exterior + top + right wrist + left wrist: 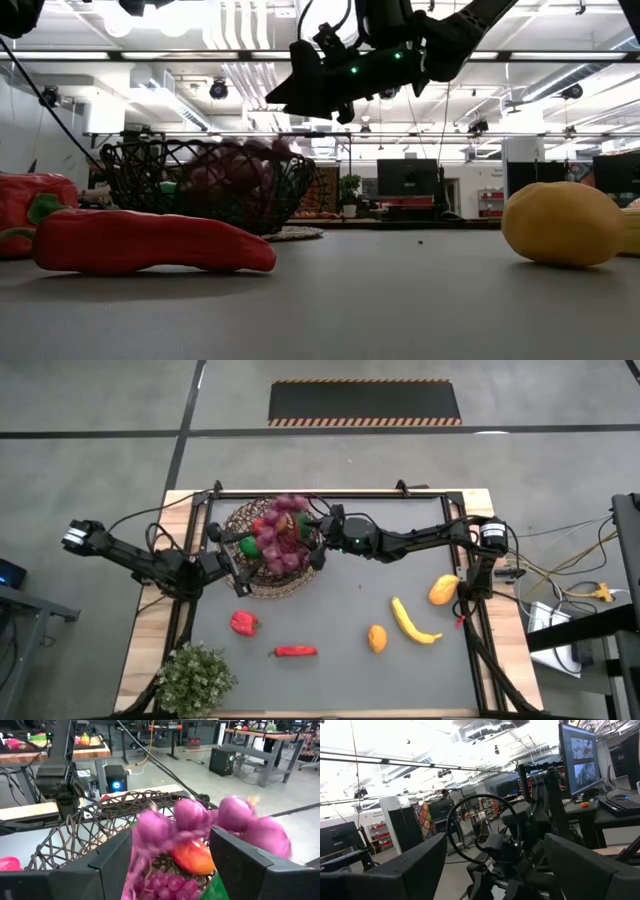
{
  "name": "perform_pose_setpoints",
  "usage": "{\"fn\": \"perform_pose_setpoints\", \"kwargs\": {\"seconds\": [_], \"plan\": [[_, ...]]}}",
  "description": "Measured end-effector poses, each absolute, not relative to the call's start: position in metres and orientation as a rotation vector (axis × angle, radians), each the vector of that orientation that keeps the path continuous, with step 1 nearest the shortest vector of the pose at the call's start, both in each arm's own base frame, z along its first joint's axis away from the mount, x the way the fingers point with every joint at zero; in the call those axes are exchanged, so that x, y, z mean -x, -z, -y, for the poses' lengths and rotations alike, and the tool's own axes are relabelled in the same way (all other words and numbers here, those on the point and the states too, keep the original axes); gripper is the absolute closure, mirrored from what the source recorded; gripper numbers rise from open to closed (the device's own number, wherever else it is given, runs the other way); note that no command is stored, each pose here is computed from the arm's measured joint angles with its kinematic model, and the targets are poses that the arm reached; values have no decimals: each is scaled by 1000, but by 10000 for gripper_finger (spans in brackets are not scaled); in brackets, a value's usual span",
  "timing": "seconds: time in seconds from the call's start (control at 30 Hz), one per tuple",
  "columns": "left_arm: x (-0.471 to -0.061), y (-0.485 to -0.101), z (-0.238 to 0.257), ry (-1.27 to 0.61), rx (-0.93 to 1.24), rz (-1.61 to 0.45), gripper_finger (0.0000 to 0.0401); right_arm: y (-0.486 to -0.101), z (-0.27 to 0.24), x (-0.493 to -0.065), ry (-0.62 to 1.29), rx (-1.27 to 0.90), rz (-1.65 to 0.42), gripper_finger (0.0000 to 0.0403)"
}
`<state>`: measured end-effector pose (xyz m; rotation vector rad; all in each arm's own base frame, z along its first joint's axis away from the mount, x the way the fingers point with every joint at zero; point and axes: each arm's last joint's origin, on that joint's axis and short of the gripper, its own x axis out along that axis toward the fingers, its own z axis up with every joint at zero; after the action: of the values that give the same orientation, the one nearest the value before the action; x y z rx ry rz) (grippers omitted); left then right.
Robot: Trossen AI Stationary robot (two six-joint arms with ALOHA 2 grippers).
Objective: Build produce basket
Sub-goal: Put the purple garlic into the wire basket
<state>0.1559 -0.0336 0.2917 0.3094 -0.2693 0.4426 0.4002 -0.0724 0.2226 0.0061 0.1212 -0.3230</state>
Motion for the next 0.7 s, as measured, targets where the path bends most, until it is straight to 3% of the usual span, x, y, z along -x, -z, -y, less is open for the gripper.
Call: {"fn": "perform_pose_setpoints", "kwargs": {"seconds": [0.17, 0.37, 0.53, 0.7], "plan": [[-157, -291, 34, -442, -312, 265, 88, -225, 72, -397, 322, 21, -165, 158], [-161, -287, 35, -465, -300, 235, 88, -255, 65, -375, 310, 53, -245, 171], [-164, -283, 32, -593, -266, 172, 88, -274, 45, -349, 261, 78, -317, 177], [-169, -276, 32, -668, -197, 132, 104, -269, 18, -318, 234, 108, -349, 179]]}}
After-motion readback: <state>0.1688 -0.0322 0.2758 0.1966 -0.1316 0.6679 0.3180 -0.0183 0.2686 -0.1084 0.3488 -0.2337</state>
